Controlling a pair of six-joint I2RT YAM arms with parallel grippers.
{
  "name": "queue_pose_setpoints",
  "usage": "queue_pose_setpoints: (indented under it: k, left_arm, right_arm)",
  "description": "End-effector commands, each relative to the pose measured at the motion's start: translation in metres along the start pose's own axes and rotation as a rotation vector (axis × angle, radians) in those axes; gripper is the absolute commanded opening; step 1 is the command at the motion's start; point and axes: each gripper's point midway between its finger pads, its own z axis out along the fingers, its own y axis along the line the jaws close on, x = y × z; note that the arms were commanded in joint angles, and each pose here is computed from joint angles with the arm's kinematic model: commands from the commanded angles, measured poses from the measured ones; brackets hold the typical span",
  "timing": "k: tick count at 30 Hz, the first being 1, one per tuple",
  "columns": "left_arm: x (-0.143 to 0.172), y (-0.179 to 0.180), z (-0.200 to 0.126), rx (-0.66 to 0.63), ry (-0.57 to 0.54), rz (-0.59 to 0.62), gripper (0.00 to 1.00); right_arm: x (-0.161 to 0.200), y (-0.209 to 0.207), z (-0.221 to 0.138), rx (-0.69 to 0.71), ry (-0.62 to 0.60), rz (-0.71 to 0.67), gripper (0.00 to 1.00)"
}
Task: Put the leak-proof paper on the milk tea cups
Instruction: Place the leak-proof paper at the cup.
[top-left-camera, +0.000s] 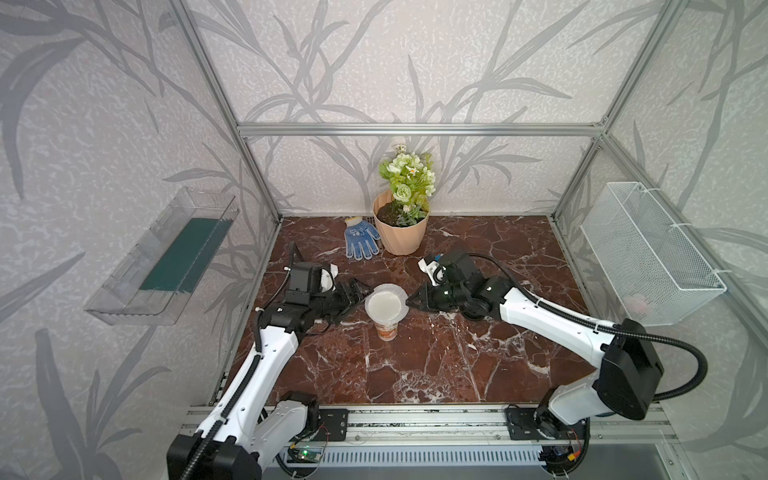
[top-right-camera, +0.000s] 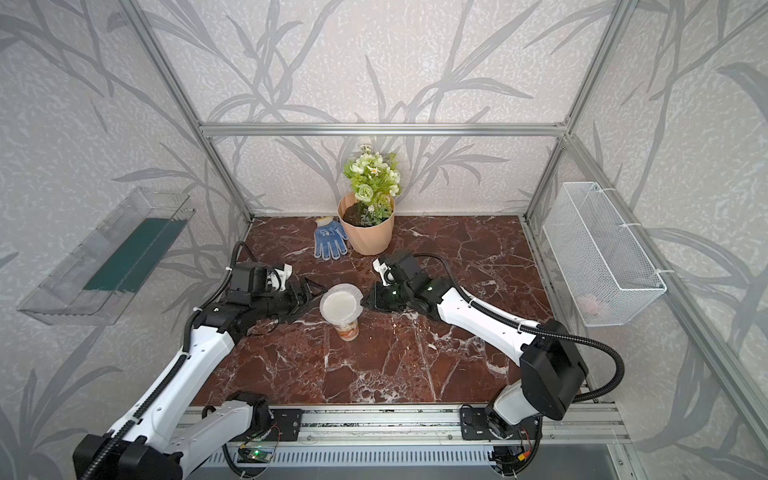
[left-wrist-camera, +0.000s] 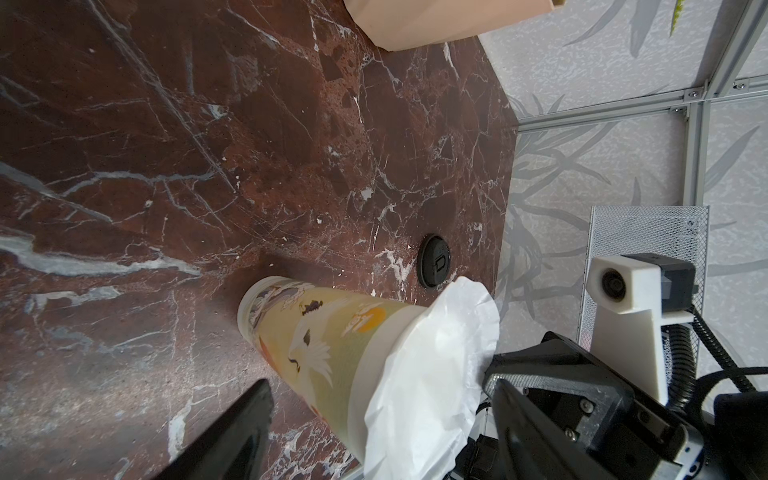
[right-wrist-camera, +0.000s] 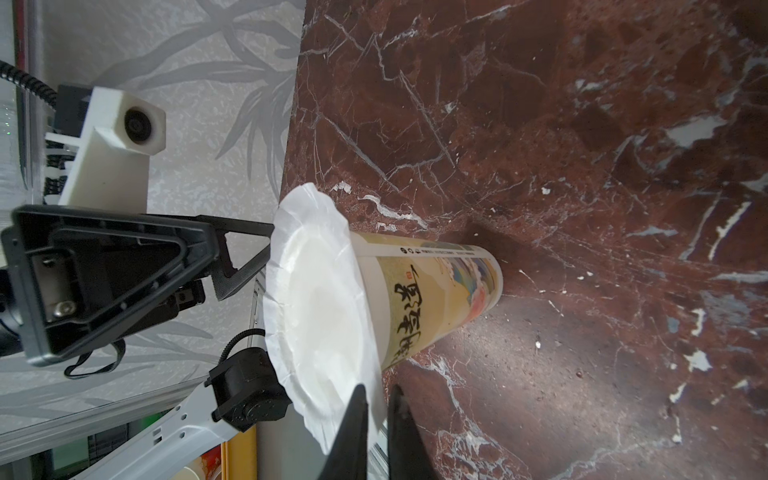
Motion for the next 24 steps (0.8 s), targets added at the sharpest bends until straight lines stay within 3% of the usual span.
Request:
queue_pose_setpoints:
  k: [1,12,15,18,21,24]
  left_arm:
    - [0.001,0.001,0.001,0.004,0.005,0.005,0.84]
    - [0.000,0.000,-0.001,0.006,0.003,0.007,0.84]
    - [0.000,-0.001,-0.002,0.007,0.000,0.010,0.84]
    - [-0.001,-0.001,-0.003,0.000,-0.008,0.014,0.84]
    - [-0.003,0.000,-0.006,-0.015,-0.029,0.022,0.84]
    - [-0.008,0.001,-0.013,-0.034,-0.068,0.034,0.85]
  right_arm:
    - [-0.004,0.015,0.003,-0.040,0.000,-0.021,0.12]
    - [-0.003,0.017,0.003,-0.043,0.005,-0.023,0.13]
    - [-0.005,0.018,-0.002,-0.037,-0.010,-0.036,0.20]
    - [-0.010,0.022,-0.016,-0.017,-0.049,-0.074,0.33]
    - [-0.014,0.014,-0.039,0.054,-0.114,-0.134,0.42]
    - [-0.010,-0.037,-0.065,0.329,-0.162,-0.219,0.43]
